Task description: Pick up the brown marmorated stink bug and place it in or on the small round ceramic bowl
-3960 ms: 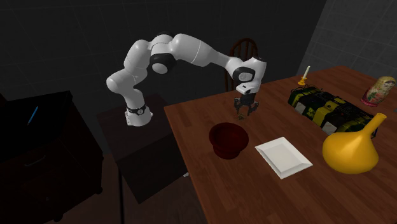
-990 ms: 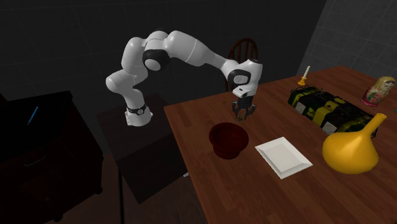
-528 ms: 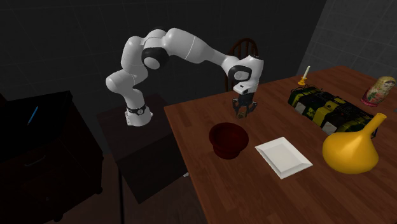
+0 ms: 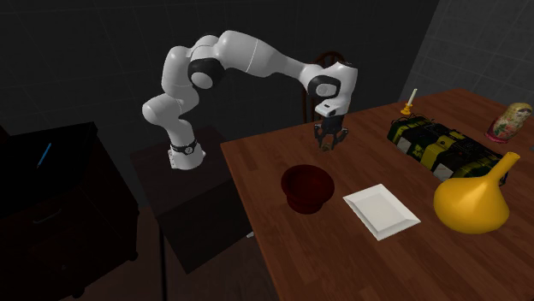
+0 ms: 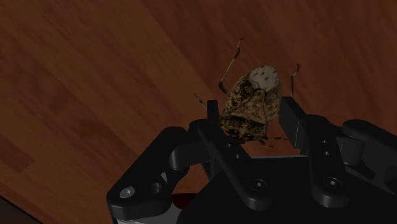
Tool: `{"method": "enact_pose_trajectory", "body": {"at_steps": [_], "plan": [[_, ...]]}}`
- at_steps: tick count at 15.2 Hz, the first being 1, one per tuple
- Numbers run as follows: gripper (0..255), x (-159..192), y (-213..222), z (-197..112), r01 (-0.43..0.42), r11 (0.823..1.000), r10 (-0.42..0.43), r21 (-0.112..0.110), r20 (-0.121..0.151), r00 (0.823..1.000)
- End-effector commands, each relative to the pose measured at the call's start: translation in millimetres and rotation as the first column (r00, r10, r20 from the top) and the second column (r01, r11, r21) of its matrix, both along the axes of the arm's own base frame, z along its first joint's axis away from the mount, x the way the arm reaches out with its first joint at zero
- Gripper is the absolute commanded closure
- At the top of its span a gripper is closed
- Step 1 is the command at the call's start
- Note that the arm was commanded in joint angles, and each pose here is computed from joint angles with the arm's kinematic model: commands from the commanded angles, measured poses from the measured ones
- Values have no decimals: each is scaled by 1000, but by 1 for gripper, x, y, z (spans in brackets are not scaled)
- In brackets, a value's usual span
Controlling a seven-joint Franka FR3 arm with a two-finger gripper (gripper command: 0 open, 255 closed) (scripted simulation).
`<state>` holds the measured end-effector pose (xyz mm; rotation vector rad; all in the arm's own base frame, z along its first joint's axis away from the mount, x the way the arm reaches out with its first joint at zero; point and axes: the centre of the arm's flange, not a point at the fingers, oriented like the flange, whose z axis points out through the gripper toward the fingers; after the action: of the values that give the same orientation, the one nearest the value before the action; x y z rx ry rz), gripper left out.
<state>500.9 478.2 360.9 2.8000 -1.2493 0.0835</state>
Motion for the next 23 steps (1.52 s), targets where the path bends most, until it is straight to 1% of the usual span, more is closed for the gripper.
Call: {"method": "enact_pose_trajectory", "body": {"at_steps": [1, 19, 23], "plan": [[255, 0, 0, 10, 0, 1000, 0, 0, 0, 1000], [255, 0, 0, 105, 0, 1000, 0, 0, 0, 1000], [255, 23, -47, 108, 0, 1000, 0, 0, 0, 1000]]}}
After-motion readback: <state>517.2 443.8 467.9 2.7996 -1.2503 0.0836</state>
